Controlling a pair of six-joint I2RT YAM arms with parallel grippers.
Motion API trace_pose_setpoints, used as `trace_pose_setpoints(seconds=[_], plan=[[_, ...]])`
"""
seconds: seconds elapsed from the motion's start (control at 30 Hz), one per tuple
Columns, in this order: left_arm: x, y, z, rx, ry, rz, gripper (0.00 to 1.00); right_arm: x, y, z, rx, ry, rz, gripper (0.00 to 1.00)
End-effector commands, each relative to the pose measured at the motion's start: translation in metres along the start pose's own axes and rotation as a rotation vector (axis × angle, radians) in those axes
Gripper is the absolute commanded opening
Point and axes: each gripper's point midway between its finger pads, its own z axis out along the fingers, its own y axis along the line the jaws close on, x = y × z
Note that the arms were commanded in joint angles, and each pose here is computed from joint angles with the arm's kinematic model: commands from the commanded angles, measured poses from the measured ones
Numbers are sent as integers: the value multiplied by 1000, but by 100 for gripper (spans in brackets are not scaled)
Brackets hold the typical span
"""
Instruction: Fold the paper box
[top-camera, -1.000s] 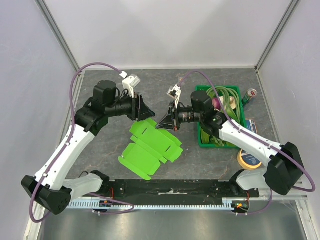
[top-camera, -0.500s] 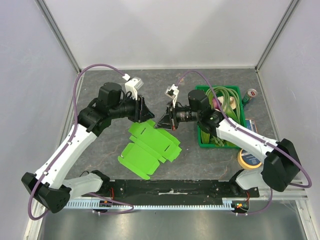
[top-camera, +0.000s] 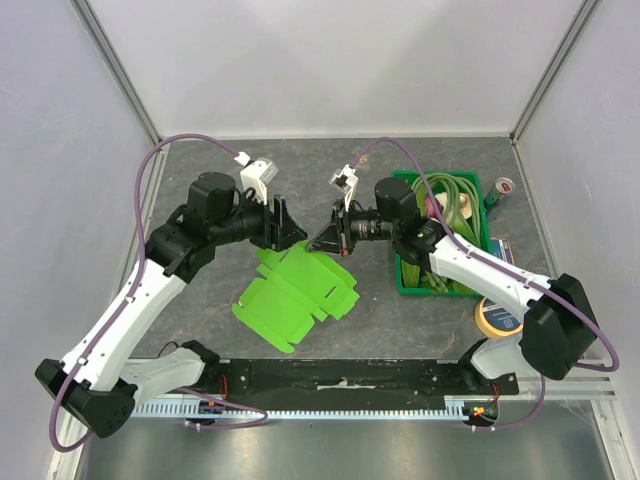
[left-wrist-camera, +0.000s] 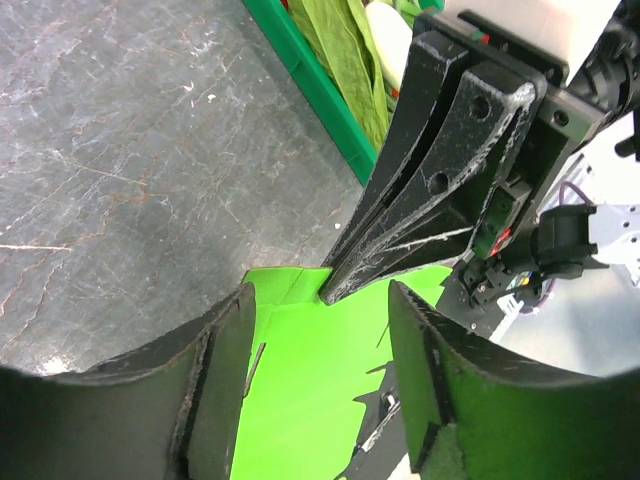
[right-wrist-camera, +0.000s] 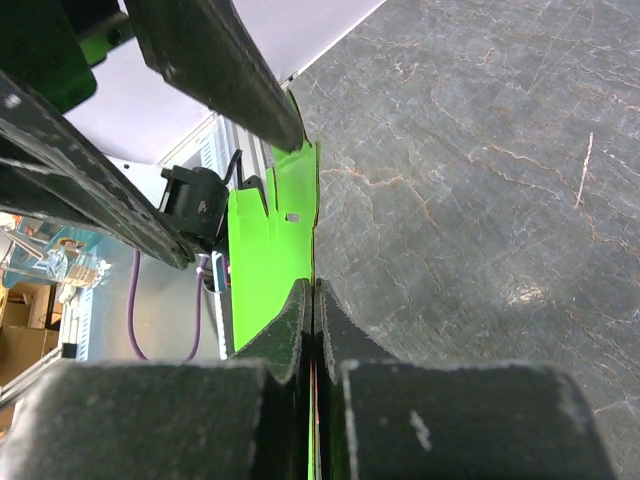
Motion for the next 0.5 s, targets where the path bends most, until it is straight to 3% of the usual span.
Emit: trace_pose_setpoints(seconds=[0.0, 0.27, 0.47], plan=[[-27, 2, -10, -62, -71, 32, 65, -23, 13, 0, -39, -52, -46, 0], [-27, -3, 7, -5, -18, 42, 65, -24, 19, -4, -48, -55, -58, 0], [-14, 0, 10, -2, 13, 15, 59, -27, 19, -6, -36, -66, -62, 0]])
